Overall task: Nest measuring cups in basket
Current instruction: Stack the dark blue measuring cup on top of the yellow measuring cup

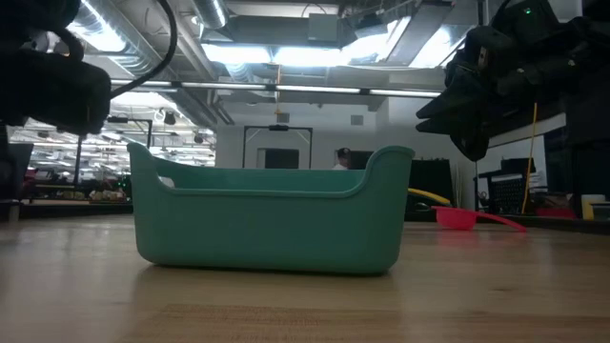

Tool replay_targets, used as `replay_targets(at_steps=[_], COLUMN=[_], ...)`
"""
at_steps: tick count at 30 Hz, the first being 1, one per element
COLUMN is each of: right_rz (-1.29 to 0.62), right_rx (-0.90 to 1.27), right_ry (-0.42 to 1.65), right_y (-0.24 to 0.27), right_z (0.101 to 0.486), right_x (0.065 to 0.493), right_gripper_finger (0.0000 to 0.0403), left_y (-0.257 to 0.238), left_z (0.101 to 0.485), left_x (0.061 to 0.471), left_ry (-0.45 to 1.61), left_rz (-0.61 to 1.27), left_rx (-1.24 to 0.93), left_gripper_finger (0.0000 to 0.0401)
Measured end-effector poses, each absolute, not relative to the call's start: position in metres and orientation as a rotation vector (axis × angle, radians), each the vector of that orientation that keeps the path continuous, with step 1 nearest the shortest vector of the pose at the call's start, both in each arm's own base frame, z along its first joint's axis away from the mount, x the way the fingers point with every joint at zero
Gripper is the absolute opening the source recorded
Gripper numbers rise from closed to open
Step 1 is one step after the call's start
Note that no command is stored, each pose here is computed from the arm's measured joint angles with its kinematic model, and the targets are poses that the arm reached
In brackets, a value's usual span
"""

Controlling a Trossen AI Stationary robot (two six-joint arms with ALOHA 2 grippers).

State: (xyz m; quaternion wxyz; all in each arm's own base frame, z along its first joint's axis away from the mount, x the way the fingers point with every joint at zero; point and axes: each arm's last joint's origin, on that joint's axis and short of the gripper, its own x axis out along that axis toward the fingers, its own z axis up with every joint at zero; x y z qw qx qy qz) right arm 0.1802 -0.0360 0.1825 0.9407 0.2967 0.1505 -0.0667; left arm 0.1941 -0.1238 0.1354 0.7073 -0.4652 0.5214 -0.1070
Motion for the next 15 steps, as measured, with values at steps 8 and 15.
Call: replay_targets(at_steps=[8,15], right_rz=[-0.136,-0.120], right_rx=[0.606,0.596], right_ry=[0.304,0.251], right_y=[-0.036,-0.036], right_z=[0.183,0.188], right_x=[0.180,0.182], right_gripper_finger=[0.0111,0.0111], left_y=[-0.119,-0.103], left_z=[0.144,0.164], left_x=[0.205,0.226], left_ry=[1.031,0.796], left_rz=[-0.282,-0.400], left_rx=[-1.080,-1.139], left_gripper_finger=[0.0003,0.0002])
